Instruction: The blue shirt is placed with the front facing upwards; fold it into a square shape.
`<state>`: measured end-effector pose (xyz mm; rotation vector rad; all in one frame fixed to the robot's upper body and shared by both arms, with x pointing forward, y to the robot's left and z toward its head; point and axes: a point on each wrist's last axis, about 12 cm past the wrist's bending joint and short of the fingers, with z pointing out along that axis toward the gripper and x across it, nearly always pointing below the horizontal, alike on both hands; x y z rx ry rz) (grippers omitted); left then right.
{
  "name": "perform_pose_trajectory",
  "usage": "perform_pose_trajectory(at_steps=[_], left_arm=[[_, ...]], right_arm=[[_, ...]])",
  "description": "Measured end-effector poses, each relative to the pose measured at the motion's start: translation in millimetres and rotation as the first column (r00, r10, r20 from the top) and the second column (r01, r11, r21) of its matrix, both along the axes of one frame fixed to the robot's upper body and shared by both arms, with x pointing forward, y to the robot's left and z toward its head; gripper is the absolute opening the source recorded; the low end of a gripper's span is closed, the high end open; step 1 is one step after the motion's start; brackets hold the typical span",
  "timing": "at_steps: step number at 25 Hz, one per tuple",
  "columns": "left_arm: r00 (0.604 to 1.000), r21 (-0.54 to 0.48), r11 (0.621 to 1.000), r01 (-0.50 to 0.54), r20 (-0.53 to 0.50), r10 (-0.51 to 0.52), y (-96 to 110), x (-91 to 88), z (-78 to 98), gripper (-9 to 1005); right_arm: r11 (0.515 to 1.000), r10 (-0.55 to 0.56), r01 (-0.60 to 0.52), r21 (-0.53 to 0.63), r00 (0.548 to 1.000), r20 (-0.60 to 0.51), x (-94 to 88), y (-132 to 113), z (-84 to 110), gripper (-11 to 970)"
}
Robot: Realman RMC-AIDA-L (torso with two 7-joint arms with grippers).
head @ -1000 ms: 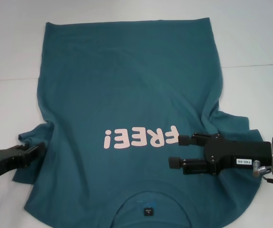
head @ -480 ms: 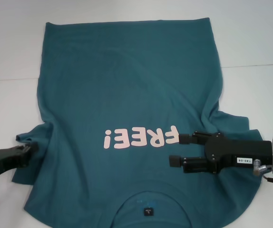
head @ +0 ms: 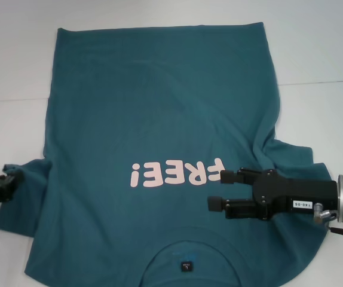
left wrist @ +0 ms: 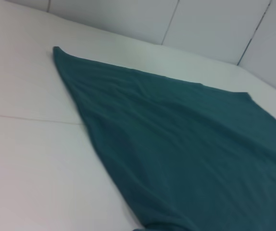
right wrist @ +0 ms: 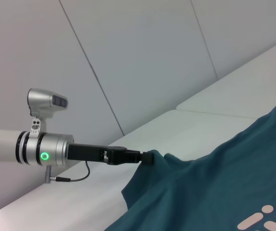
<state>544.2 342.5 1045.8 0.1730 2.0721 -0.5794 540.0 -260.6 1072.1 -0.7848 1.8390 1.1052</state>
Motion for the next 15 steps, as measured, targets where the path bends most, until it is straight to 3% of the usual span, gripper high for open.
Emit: perform_pose_trajectory(at_steps=[15], left_arm=[[1.000, 0.138, 0.990, -0.018, 0.026, 0.015, 21.0, 10.6, 21.7, 5]], right_arm=[[1.000, 0.003, -0.003, 0.028, 1.000, -0.017, -2.2, 2.9, -0.5, 945]])
